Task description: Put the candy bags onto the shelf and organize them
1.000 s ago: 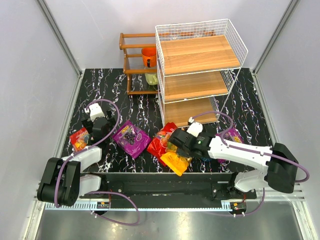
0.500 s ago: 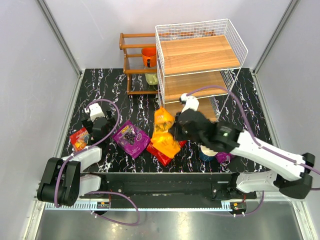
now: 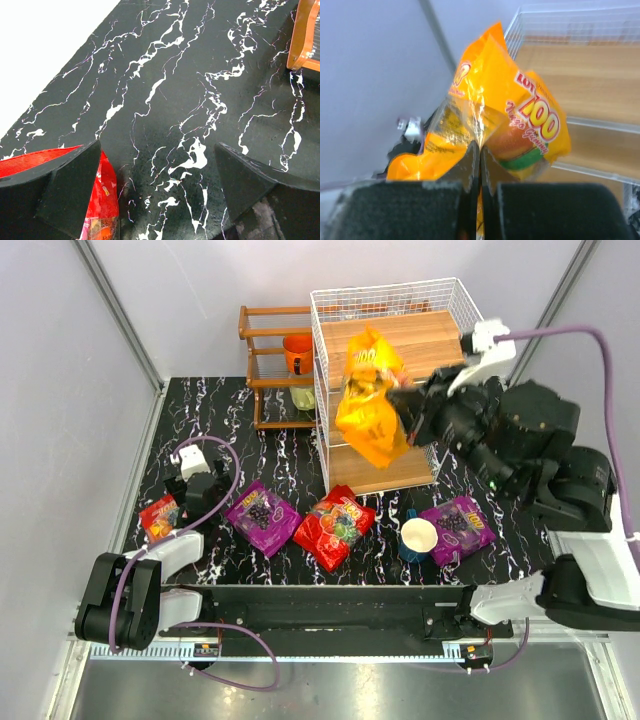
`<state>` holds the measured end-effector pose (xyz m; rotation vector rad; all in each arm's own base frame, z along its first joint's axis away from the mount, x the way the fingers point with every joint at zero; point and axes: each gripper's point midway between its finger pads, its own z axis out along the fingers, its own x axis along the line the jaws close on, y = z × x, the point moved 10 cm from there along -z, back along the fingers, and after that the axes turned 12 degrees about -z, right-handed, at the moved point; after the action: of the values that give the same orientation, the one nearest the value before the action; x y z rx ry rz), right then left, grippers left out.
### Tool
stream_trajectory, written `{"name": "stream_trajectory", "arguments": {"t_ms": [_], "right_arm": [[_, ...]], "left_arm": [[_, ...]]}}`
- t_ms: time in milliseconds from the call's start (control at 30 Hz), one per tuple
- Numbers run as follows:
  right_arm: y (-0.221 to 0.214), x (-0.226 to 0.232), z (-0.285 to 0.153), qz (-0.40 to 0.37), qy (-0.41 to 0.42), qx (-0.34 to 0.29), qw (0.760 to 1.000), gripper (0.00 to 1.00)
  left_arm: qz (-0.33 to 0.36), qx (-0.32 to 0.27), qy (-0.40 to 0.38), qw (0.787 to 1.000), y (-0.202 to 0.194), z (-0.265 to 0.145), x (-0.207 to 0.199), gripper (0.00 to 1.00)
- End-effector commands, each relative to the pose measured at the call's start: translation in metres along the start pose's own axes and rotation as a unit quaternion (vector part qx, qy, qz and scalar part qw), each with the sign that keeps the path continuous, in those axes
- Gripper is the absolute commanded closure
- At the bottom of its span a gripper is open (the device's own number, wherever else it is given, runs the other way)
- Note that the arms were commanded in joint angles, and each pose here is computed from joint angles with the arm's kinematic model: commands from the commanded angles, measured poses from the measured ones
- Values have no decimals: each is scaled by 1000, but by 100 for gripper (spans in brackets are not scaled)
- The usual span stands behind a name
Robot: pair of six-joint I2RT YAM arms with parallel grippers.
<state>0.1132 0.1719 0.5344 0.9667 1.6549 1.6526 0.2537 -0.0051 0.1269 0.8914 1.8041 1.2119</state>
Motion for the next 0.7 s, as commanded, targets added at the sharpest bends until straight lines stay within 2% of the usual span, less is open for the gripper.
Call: {"name": "stream_trajectory", "arguments": {"t_ms": [0, 33, 67, 100, 133, 167, 267, 433, 667], "right_arm": [[45, -10, 22, -84, -128, -48, 987, 100], [51, -16, 24, -128, -162, -46, 977, 100], [69, -22, 15, -124, -179, -71, 973, 100], [67, -14, 35, -150, -197, -63, 967, 100], [72, -20, 35, -192, -227, -57, 953, 100], [83, -25, 30, -193, -240, -74, 948, 100], [90, -29, 48, -240, -276, -79, 927, 100], [97, -48, 61, -273, -265, -107, 919, 100], [79, -73, 103, -348, -261, -64, 898, 100]], "left_arm": [[-18, -24, -6, 1000, 15, 4, -9, 1], [-17, -25, -6, 1000, 15, 5, -9, 1], [-17, -25, -6, 1000, 15, 5, -9, 1], [-16, -24, -6, 1000, 14, 4, -9, 1], [-16, -24, -8, 1000, 15, 5, -9, 1], [-16, -23, -7, 1000, 15, 5, -10, 1], [-16, -23, -8, 1000, 15, 5, -10, 1], [-16, -23, -8, 1000, 14, 5, -10, 1], [-13, -21, -9, 1000, 14, 5, -10, 1]]}}
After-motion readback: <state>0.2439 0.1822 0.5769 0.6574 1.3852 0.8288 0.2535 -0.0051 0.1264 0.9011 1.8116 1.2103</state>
